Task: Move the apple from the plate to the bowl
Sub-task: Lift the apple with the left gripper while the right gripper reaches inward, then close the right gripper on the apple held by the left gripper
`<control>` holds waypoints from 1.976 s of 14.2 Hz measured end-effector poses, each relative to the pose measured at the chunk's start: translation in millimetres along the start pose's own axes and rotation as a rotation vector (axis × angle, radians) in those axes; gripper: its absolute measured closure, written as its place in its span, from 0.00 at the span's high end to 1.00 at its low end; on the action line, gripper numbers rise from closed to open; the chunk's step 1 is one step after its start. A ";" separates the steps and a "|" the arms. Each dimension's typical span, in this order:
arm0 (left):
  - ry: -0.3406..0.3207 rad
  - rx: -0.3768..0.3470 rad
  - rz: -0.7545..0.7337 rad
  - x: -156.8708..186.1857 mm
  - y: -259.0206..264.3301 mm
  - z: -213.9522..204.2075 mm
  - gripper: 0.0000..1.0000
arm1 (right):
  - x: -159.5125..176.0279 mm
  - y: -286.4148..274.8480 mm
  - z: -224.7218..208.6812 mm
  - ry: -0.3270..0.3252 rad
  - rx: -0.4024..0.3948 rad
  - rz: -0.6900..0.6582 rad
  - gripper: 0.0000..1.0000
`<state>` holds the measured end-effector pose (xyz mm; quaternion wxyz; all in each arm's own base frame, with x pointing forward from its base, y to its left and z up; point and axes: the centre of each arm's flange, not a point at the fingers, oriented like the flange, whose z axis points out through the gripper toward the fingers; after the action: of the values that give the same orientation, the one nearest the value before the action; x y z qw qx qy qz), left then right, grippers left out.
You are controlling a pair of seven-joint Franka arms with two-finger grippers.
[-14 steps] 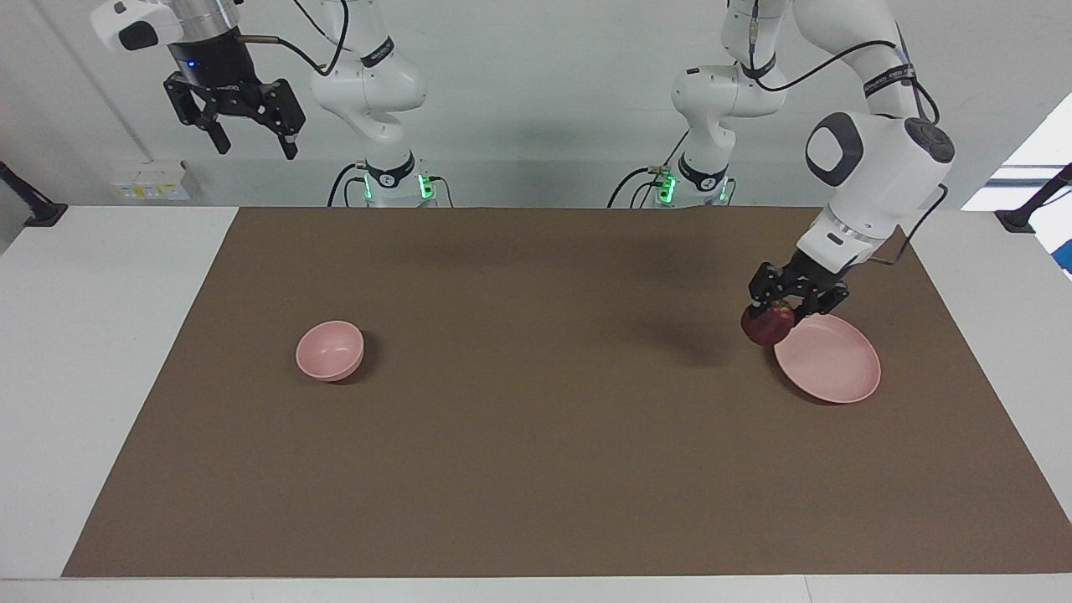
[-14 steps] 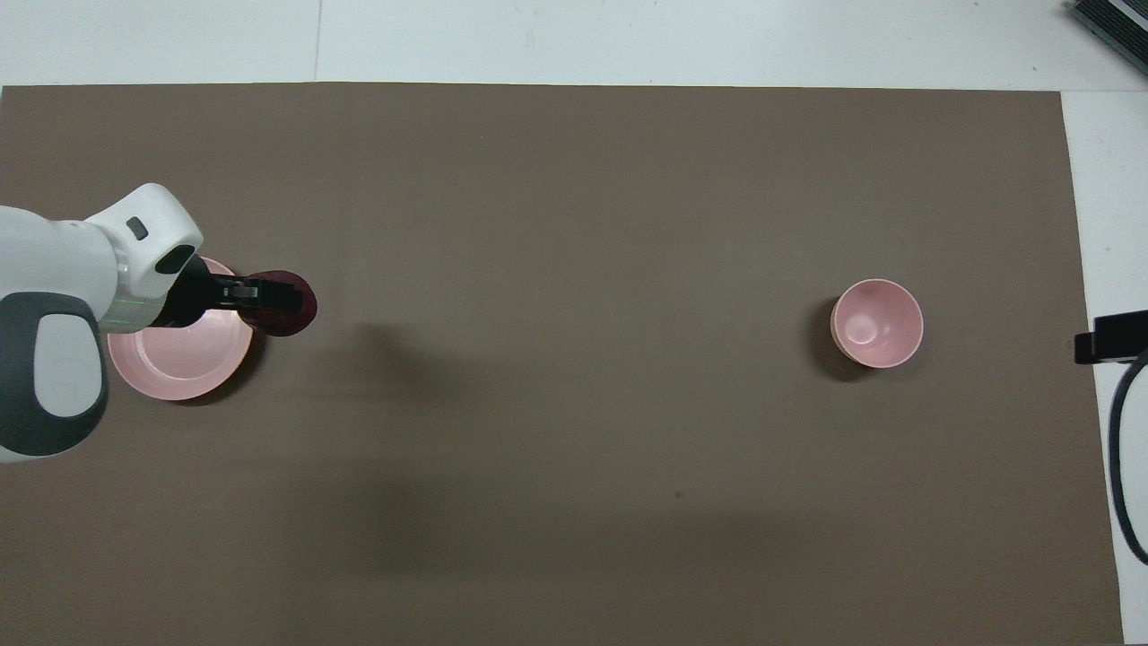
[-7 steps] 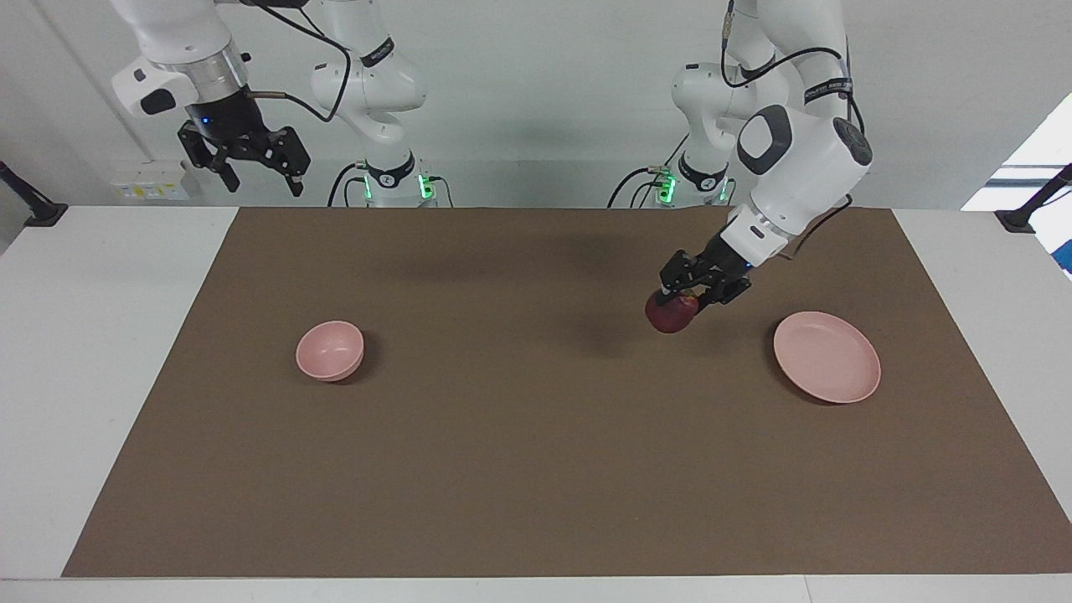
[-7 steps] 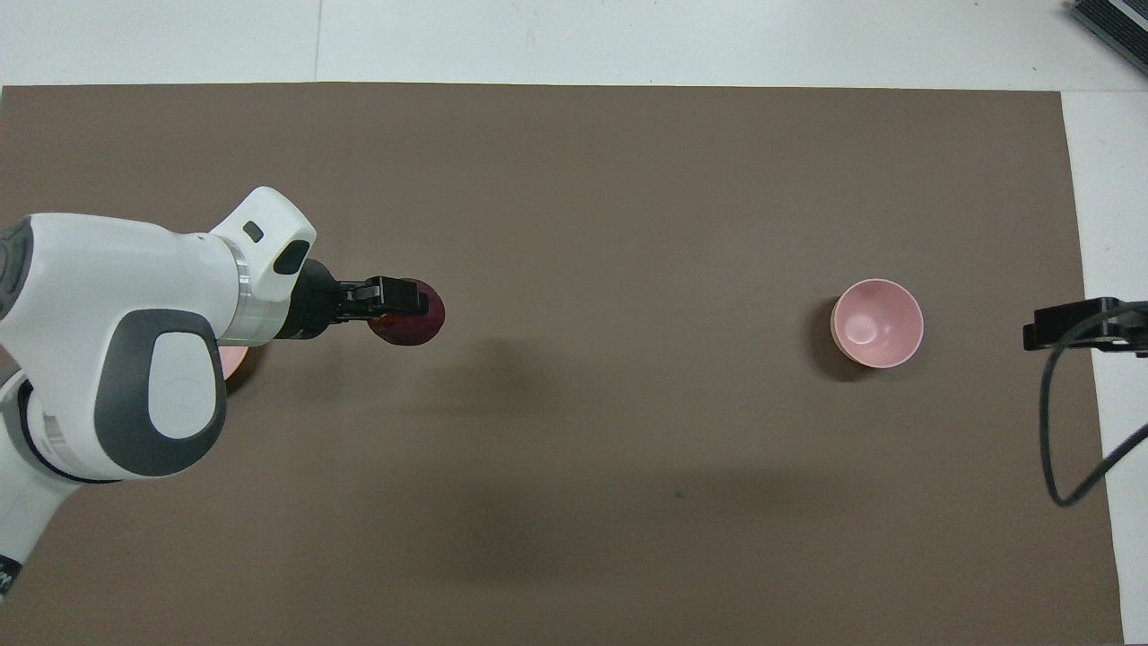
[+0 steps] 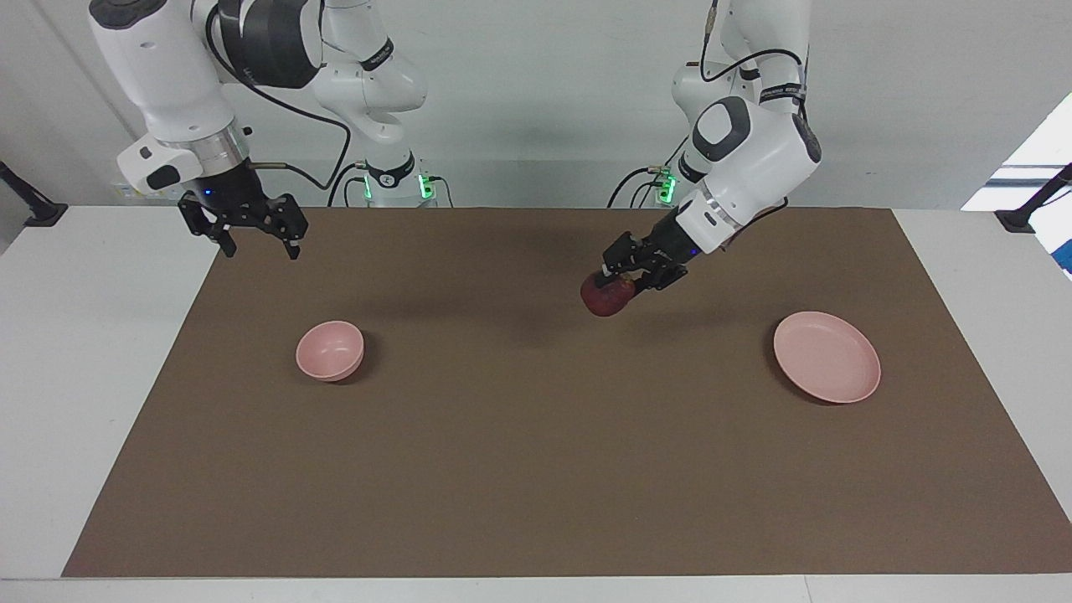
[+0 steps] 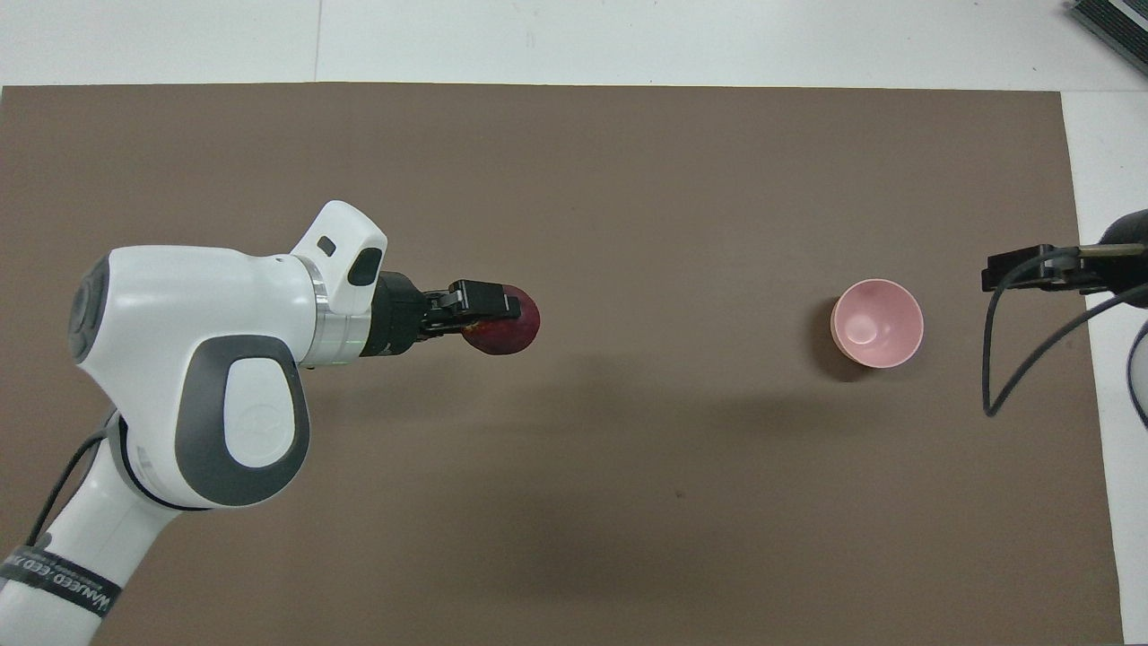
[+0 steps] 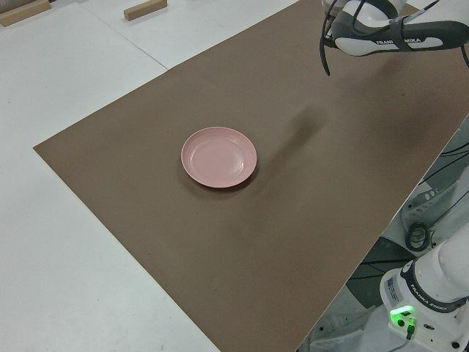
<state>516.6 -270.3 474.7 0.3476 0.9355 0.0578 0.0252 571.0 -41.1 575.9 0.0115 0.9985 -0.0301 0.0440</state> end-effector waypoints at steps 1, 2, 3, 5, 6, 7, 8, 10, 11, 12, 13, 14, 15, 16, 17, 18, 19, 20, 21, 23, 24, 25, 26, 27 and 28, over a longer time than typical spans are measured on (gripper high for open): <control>0.006 -0.004 -0.011 -6.0 9.3 5.7 0.73 | 7.4 5.7 10.1 0.011 -0.002 0.008 1.00; 0.009 -0.012 -0.019 -13.1 19.2 11.8 0.73 | 13.7 10.5 20.1 0.019 -0.004 0.015 1.00; 0.020 -0.031 -0.025 -20.3 30.1 17.6 0.73 | 18.5 13.8 30.2 0.017 -0.005 0.021 1.00; 0.061 -0.083 -0.040 -31.7 49.2 25.4 0.73 | 22.1 11.9 40.4 0.006 0.032 0.048 1.00; 0.081 -0.102 -0.045 -35.8 55.8 27.8 0.73 | 22.5 6.7 40.4 0.005 0.092 0.103 1.00; 0.092 -0.115 -0.053 -38.1 59.3 29.0 0.73 | 22.7 2.0 39.5 0.002 0.139 0.166 1.00; 0.093 -0.130 -0.068 -39.4 60.8 29.8 0.73 | 22.9 -2.7 39.5 -0.006 0.173 0.237 1.00; 0.093 -0.162 -0.103 -41.4 62.9 30.9 0.73 | 23.8 -16.0 39.4 -0.031 0.250 0.377 1.00; 0.104 -0.176 -0.113 -42.9 65.4 31.4 0.73 | 24.2 -23.6 38.9 -0.048 0.293 0.449 1.00; 0.119 -0.191 -0.122 -45.3 68.9 32.3 0.73 | 24.6 -31.1 38.2 -0.068 0.332 0.520 1.00; 0.132 -0.204 -0.130 -48.6 72.8 33.8 0.73 | 25.3 -40.1 36.0 -0.090 0.374 0.590 1.00; 0.139 -0.215 -0.135 -52.3 76.5 35.6 0.73 | 26.4 -53.6 32.0 -0.115 0.420 0.655 1.00; 0.139 -0.221 -0.135 -55.7 79.4 37.4 0.73 | 28.2 -69.5 29.1 -0.142 0.454 0.710 1.00; 0.141 -0.224 -0.135 -58.1 81.7 38.6 0.73 | 31.3 -89.6 25.4 -0.170 0.480 0.766 1.00; 0.149 -0.228 -0.134 -59.0 83.4 38.4 0.73 | 34.1 -112.8 22.3 -0.197 0.494 0.815 1.00; 0.163 -0.231 -0.133 -59.2 84.9 37.5 0.73 | 35.5 -136.9 21.5 -0.219 0.506 0.852 1.00; 0.182 -0.234 -0.131 -59.6 86.5 36.5 0.73 | 36.3 -162.4 22.8 -0.233 0.518 0.884 1.00; 0.200 -0.238 -0.128 -60.8 88.8 35.9 0.73 | 35.5 -183.8 26.2 -0.254 0.530 0.909 1.00; 0.213 -0.241 -0.124 -62.9 91.5 35.9 0.73 | 34.1 -198.7 30.0 -0.281 0.539 0.927 1.00; 0.228 -0.247 -0.120 -65.6 95.0 35.0 0.73 | 31.5 -214.8 37.4 -0.320 0.546 0.937 1.00; 0.233 -0.248 -0.119 -65.6 95.6 34.1 0.73 | 30.1 -220.8 39.1 -0.337 0.549 0.949 1.00; 0.237 -0.250 -0.119 -65.3 95.9 33.3 0.73 | 28.8 -226.1 39.0 -0.359 0.561 0.965 1.00; 0.244 -0.250 -0.120 -64.7 95.8 32.6 0.73 | 27.4 -230.5 37.7 -0.383 0.581 0.973 1.00; 0.251 -0.251 -0.120 -64.1 95.6 31.7 0.73 | 25.3 -234.0 37.1 -0.410 0.592 0.973 1.00; 0.255 -0.252 -0.121 -63.8 95.6 31.3 0.73 | 22.1 -236.0 37.6 -0.438 0.582 0.964 1.00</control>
<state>464.7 -370.4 513.1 0.4528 0.8686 0.1538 0.1296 610.6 192.2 535.6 -0.2901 0.8203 -0.4676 -0.1558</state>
